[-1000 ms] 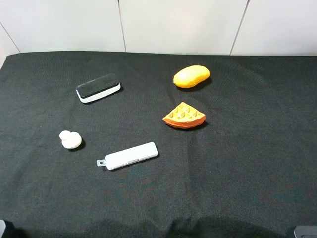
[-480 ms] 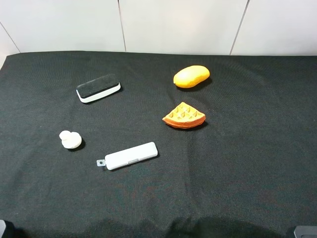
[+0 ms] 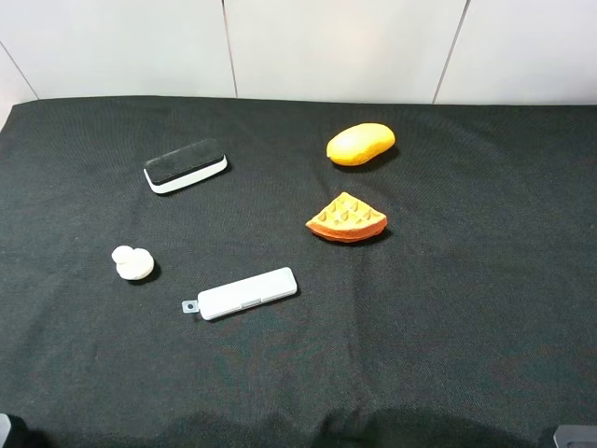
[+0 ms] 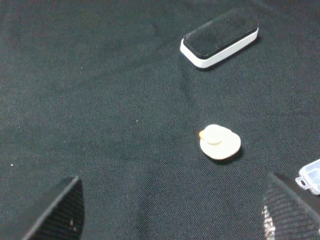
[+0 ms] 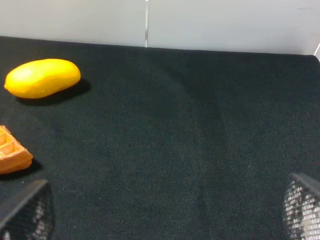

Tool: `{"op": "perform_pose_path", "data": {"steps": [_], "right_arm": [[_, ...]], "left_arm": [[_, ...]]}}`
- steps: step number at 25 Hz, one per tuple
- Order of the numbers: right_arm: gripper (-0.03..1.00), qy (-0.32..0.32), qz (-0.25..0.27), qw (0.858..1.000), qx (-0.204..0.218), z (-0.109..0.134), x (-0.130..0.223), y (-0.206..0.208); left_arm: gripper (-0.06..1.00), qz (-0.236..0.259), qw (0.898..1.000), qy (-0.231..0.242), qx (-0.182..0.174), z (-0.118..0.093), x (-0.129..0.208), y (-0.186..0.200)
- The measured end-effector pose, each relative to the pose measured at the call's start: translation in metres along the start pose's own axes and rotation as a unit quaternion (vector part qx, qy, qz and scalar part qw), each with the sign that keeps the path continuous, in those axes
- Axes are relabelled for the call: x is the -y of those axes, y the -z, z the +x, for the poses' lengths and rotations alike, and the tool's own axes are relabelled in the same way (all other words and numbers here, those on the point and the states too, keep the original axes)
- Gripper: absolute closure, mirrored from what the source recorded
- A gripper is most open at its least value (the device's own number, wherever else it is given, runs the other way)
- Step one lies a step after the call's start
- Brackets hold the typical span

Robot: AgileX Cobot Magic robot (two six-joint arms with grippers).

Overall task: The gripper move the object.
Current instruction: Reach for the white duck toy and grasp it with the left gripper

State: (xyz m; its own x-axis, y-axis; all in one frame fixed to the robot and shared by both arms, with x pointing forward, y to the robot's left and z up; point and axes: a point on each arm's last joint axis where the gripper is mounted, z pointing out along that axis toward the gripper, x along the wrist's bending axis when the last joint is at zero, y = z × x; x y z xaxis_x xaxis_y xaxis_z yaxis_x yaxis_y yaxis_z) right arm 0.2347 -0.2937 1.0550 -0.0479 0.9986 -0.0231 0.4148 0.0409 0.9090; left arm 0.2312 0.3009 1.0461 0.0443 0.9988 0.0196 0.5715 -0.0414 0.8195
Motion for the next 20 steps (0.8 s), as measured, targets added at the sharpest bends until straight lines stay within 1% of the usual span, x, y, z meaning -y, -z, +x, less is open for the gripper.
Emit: {"op": "perform_pose_path", "data": {"steps": [2, 7, 11, 15, 20], "right_arm": [[0.27, 0.000, 0.000, 1.000, 0.000, 0.000, 0.000, 0.000], [0.27, 0.000, 0.000, 1.000, 0.000, 0.000, 0.000, 0.000], [0.27, 0.000, 0.000, 1.000, 0.000, 0.000, 0.000, 0.000], [0.27, 0.000, 0.000, 1.000, 0.000, 0.000, 0.000, 0.000], [0.27, 0.000, 0.000, 1.000, 0.000, 0.000, 0.000, 0.000]], "left_arm": [[0.18, 0.020, 1.000, 0.000, 0.001, 0.000, -0.008, -0.003], [0.18, 0.101, 0.995, 0.001, 0.003, 0.001, -0.034, -0.022], [0.18, 0.172, 0.985, 0.001, 0.005, 0.002, -0.049, -0.046], [0.18, 0.242, 0.970, 0.002, 0.007, 0.002, -0.057, -0.075], [0.18, 0.291, 0.957, 0.002, 0.008, 0.003, -0.062, -0.107]]}}
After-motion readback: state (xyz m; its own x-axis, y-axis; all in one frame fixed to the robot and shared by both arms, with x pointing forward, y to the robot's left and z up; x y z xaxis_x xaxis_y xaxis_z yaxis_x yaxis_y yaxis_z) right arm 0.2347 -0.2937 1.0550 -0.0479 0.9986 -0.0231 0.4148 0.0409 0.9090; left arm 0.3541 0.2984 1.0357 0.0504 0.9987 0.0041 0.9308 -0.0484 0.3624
